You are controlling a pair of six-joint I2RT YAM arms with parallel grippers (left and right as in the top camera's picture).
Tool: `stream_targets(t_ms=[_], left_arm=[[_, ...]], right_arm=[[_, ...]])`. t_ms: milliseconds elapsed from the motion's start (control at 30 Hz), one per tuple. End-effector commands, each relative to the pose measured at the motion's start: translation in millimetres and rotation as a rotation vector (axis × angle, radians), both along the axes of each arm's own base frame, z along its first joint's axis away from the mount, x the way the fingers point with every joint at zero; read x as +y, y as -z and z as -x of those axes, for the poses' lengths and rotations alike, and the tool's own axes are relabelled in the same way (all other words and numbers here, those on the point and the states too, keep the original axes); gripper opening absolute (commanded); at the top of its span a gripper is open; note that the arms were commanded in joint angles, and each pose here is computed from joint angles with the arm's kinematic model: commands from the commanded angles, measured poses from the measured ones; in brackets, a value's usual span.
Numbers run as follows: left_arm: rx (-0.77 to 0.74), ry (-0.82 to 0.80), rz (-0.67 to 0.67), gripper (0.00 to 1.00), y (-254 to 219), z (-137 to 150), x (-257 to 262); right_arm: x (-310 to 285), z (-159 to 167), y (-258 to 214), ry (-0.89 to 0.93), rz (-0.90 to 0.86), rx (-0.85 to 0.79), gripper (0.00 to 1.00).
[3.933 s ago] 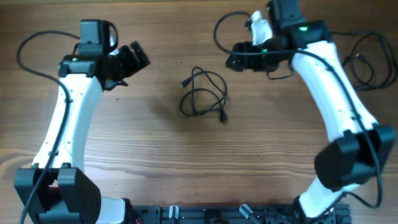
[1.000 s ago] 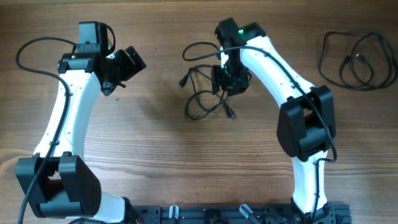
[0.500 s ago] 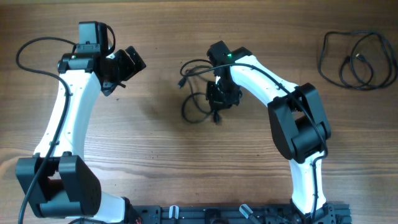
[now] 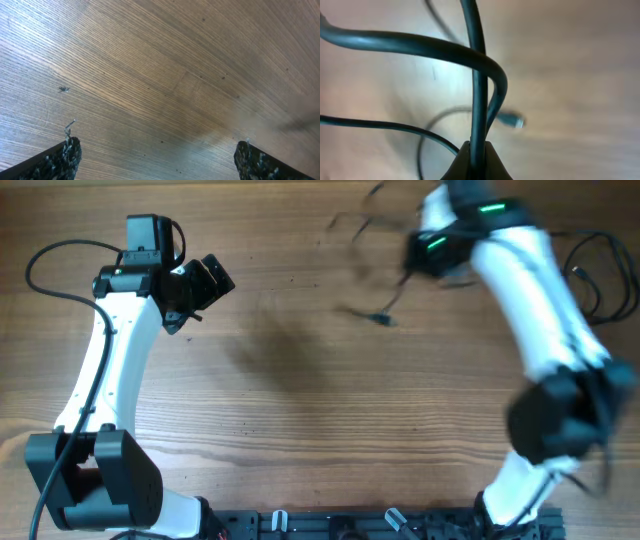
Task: Untangle cables
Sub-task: 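Carry the coil with the right gripper to the upper right and release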
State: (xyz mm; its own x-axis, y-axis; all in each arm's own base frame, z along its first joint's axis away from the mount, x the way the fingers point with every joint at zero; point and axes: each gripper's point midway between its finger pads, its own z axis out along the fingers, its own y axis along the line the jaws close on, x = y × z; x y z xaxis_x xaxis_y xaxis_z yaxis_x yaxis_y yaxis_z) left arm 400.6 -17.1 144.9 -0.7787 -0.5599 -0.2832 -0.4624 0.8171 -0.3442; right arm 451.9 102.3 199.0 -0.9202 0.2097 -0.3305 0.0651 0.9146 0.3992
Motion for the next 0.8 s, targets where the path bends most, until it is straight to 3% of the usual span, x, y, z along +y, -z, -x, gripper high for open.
stream_targets(t_ms=[0, 167, 400, 533, 567, 633, 667, 767], left_arm=[[0.017, -0.016, -0.006, 1.00, 6.3, 1.2, 1.2], [0.017, -0.016, -0.006, 1.00, 6.3, 1.2, 1.2], [0.017, -0.016, -0.006, 1.00, 6.3, 1.2, 1.2], [0.017, -0.016, -0.006, 1.00, 6.2, 1.1, 1.2], [0.017, -0.016, -0.006, 1.00, 6.3, 1.2, 1.2], [0.017, -0.016, -0.006, 1.00, 6.3, 1.2, 1.2], [0.017, -0.016, -0.006, 1.00, 6.3, 1.2, 1.2], [0.017, -0.016, -0.006, 1.00, 6.3, 1.2, 1.2]], right_arm=[[-106.5, -1.8, -85.7, 0.219, 0.068, -0.233, 0.04], [-253.0, 26.9, -76.4, 0.588, 0.084, -0.176, 0.04], [-351.7, 90.6, -54.9, 0.869, 0.071, -0.060, 0.07], [-377.4, 100.8, -42.5, 0.936, 0.143, -0.023, 0.33], [-381.5, 99.2, -39.1, 0.941, 0.154, -0.021, 0.46], [-384.2, 95.2, -32.9, 0.939, 0.150, -0.016, 0.87], [-383.9, 95.1, -30.2, 0.938, 0.146, -0.007, 0.97], [-365.3, 91.9, -34.3, 0.872, 0.070, -0.014, 1.00]])
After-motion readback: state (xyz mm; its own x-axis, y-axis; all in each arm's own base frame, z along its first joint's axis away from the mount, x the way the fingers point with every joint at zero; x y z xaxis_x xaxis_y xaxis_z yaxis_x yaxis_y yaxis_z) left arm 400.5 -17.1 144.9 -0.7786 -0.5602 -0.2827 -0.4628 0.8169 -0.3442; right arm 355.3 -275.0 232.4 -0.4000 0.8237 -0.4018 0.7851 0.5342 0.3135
